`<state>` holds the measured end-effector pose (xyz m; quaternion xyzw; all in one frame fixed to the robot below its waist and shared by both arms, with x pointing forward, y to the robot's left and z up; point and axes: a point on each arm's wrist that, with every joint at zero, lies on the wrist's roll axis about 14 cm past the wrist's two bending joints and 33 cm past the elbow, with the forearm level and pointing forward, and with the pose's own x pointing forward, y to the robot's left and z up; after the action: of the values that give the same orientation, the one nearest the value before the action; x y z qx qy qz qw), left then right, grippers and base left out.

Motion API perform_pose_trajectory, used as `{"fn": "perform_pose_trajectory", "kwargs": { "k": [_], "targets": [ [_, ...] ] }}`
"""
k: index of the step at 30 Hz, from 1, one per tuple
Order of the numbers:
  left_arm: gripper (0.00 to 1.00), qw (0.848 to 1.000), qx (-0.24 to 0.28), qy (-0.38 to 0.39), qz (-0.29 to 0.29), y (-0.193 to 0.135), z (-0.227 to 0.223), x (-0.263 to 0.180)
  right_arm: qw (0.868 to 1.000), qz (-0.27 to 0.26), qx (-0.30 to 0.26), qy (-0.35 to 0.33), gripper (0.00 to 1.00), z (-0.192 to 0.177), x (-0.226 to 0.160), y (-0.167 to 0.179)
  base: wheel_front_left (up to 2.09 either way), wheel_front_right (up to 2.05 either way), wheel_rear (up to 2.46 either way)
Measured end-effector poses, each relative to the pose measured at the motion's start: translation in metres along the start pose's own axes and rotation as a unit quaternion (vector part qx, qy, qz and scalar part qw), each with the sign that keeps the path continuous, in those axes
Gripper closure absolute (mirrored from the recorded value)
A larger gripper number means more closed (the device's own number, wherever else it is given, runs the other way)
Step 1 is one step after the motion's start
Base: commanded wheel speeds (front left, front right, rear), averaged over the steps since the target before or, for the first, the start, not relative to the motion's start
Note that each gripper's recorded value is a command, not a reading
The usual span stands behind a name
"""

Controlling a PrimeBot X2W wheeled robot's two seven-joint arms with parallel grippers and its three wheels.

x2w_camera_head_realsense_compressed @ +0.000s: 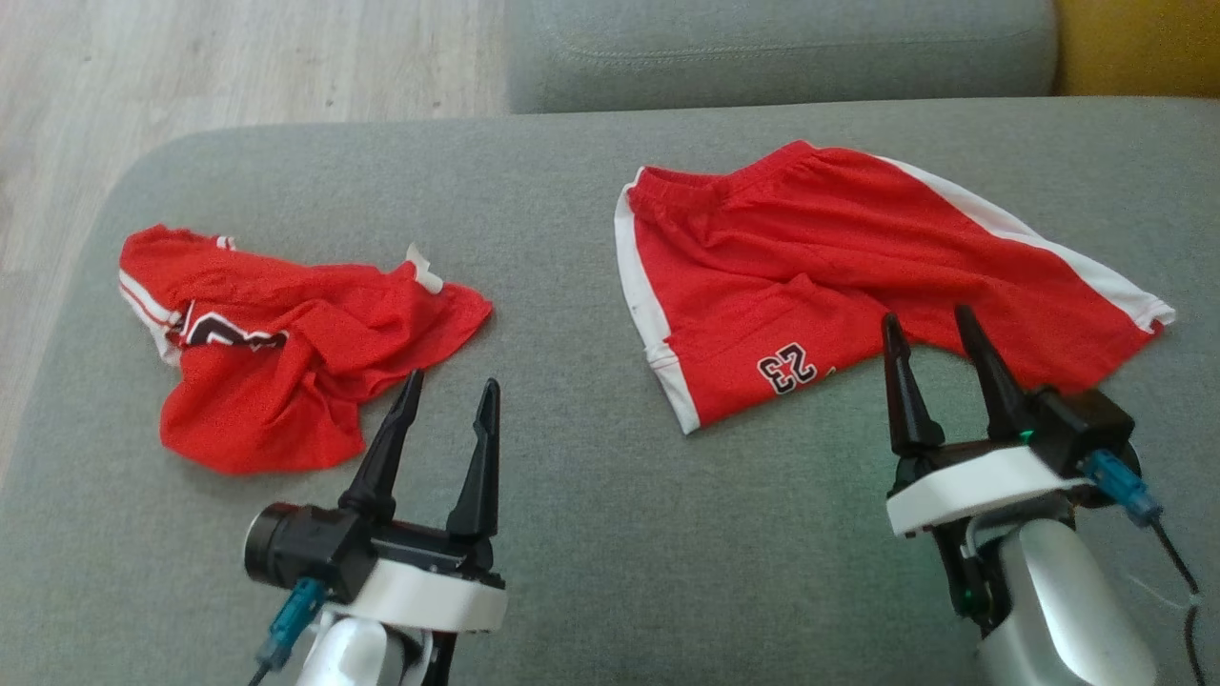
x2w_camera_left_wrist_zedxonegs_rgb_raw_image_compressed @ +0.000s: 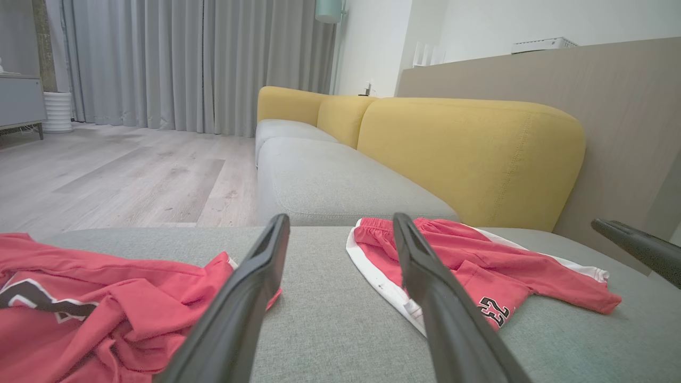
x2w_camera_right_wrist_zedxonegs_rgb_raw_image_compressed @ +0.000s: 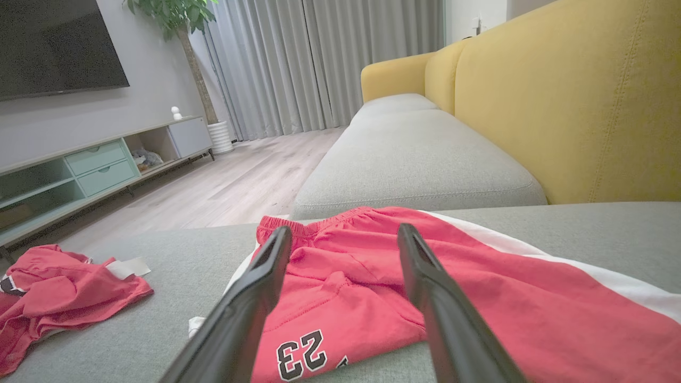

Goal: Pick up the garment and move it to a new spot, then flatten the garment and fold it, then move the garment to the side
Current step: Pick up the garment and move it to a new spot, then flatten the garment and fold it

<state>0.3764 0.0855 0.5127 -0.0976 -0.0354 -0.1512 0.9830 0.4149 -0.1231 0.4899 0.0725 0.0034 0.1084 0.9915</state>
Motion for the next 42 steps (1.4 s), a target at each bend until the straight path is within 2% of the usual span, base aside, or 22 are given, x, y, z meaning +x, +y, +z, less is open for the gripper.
{"fn": "perform_pose_trajectory", "kwargs": {
  "k": [4, 7, 12, 17, 25, 31, 32, 33, 34, 37, 42],
  "targets": [
    [0.00, 1.000, 0.000, 0.004, 0.009, 0.006, -0.003, -0.002, 1.000, 0.022, -0.008, -0.006, 0.00, 0.003, 0.007, 0.014, 0.00, 0.00, 0.00],
    [0.00, 1.000, -0.001, 0.009, 0.019, 0.012, -0.006, -0.004, 0.998, 0.052, -0.027, 0.026, 0.00, -0.010, 0.012, 0.031, 0.00, 0.00, 0.00],
    [0.00, 0.999, -0.005, 0.020, 0.037, 0.022, -0.013, -0.010, 0.985, 0.110, -0.072, 0.116, 0.00, -0.055, 0.016, 0.063, 0.00, 0.00, 0.00],
    [0.00, 0.998, -0.006, 0.025, 0.054, 0.033, -0.015, -0.012, 0.972, 0.157, -0.093, 0.148, 0.00, -0.075, 0.027, 0.090, 0.00, 0.00, 0.00],
    [0.00, 0.997, -0.007, 0.028, 0.070, 0.043, -0.016, -0.015, 0.958, 0.199, -0.114, 0.174, 0.00, -0.095, 0.042, 0.113, 0.00, 0.00, 0.00],
    [0.00, 0.996, -0.009, 0.032, 0.088, 0.053, -0.018, -0.021, 0.946, 0.209, -0.126, 0.212, 0.00, -0.117, 0.048, 0.116, 0.00, 0.00, 0.00],
    [0.00, 0.995, -0.009, 0.032, 0.090, 0.053, -0.018, -0.022, 0.945, 0.209, -0.126, 0.216, 0.09, -0.120, 0.049, 0.116, 0.00, 0.00, 0.00],
    [0.00, 0.995, -0.009, 0.032, 0.092, 0.054, -0.018, -0.023, 0.944, 0.209, -0.126, 0.221, 0.93, -0.123, 0.049, 0.115, 0.00, 0.00, 0.00],
    [0.00, 0.995, -0.008, 0.033, 0.096, 0.056, -0.018, -0.023, 0.943, 0.208, -0.127, 0.227, 1.00, -0.125, 0.049, 0.115, 0.00, 0.00, 0.00],
    [0.00, 0.995, -0.007, 0.032, 0.096, 0.056, -0.018, -0.023, 0.944, 0.207, -0.124, 0.225, 1.00, -0.126, 0.048, 0.113, 0.00, 0.00, 0.00],
    [0.00, 0.996, -0.009, 0.029, 0.086, 0.050, -0.016, -0.018, 0.957, 0.192, -0.104, 0.192, 1.00, -0.108, 0.051, 0.107, 0.00, 0.00, 0.00]
  ]
}}
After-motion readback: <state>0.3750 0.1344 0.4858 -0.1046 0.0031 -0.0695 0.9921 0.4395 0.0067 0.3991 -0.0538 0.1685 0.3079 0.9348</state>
